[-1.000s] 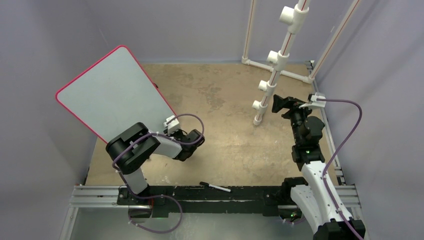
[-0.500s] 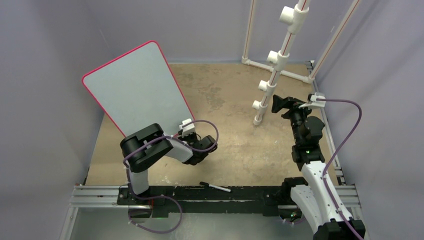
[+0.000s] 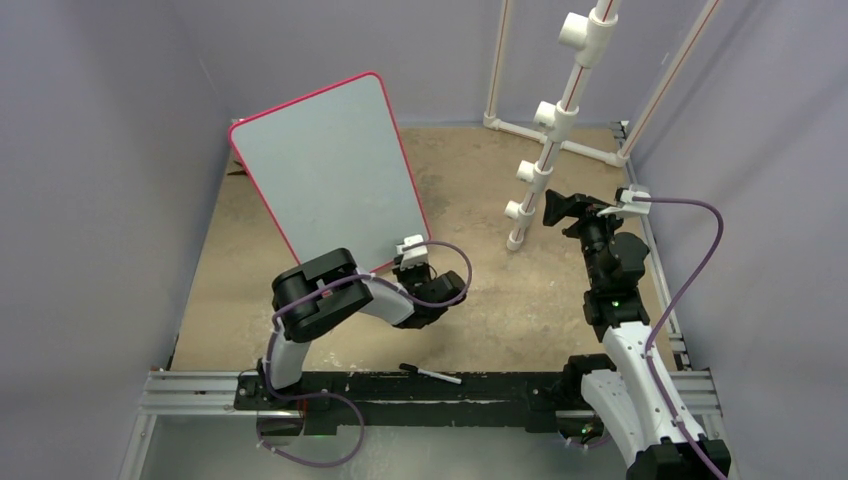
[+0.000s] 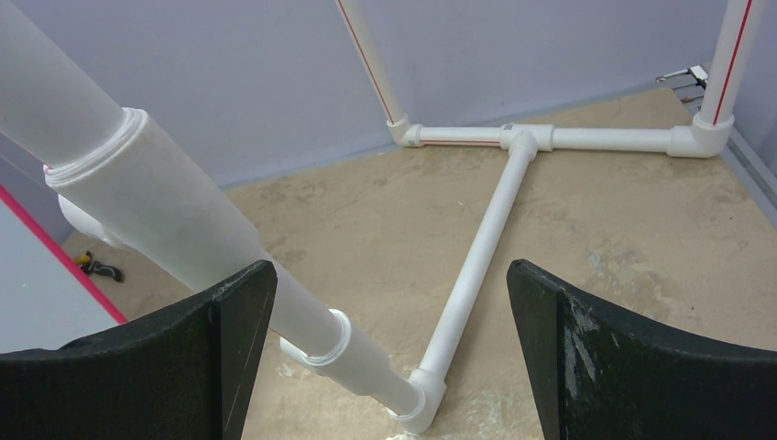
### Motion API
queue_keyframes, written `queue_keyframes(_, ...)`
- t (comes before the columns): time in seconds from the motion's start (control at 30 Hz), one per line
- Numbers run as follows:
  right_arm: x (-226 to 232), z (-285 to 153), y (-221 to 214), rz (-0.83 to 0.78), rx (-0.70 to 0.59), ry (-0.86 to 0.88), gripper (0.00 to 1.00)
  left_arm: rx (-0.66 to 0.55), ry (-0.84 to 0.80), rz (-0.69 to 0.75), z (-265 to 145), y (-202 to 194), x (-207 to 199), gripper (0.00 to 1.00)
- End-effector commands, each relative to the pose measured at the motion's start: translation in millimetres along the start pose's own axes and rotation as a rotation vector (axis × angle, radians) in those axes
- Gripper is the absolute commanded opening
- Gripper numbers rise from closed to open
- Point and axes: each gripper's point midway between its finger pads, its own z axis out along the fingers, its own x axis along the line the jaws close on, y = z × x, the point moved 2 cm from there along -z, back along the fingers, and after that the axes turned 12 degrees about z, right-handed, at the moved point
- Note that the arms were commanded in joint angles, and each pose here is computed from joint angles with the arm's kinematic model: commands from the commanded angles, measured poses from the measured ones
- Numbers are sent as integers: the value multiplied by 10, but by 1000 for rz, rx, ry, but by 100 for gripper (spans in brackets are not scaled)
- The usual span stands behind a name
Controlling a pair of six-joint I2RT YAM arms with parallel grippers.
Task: Write a sentence on the whiteboard
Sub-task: Move the whiteboard to the center of the board.
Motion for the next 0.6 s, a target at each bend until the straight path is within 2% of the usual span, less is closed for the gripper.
queue_keyframes(0.0,162,36,224,-5,-53,45,99,154,-238,-12,-243,-296,-598,0)
queue_keyframes(0.2,163,37,229,-5,-54,44,99,152,-306,3,-369,-268,-856,0)
queue_keyframes(0.37,164,30,234,-5,-56,44,99,163,-324,13,-409,-297,-851,0)
queue_keyframes(0.57,160,32,233,-5,-56,42,99,185,-373,27,-486,-297,-828,21)
